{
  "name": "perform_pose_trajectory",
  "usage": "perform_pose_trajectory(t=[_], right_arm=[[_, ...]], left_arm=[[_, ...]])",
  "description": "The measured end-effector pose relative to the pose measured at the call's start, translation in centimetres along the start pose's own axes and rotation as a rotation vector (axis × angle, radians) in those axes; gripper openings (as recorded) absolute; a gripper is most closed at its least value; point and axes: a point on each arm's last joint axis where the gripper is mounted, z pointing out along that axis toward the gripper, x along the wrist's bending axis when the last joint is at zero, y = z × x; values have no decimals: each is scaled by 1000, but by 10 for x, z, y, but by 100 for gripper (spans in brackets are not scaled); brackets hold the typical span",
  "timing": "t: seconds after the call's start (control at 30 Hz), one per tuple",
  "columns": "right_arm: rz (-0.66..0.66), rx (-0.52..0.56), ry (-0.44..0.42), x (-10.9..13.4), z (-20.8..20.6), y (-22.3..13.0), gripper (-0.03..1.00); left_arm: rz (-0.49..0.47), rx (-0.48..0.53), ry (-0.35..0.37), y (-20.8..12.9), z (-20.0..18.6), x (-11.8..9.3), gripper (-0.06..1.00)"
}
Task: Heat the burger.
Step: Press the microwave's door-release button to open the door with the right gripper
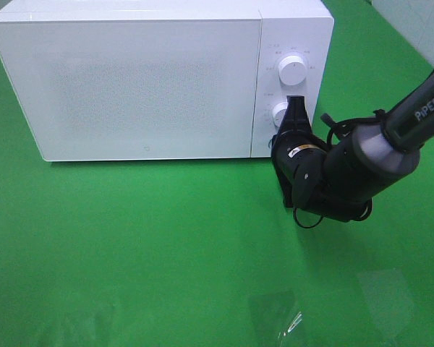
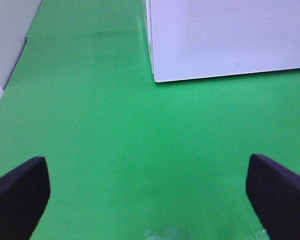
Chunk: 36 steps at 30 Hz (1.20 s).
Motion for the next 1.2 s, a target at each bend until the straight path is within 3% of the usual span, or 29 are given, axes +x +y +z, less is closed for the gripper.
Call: perform_pose_trajectory(t=[1.2], right_arm=[[-11,-16,-6,-4,14,0,2]], left_arm=[[2,0,3,0,0,0,99]])
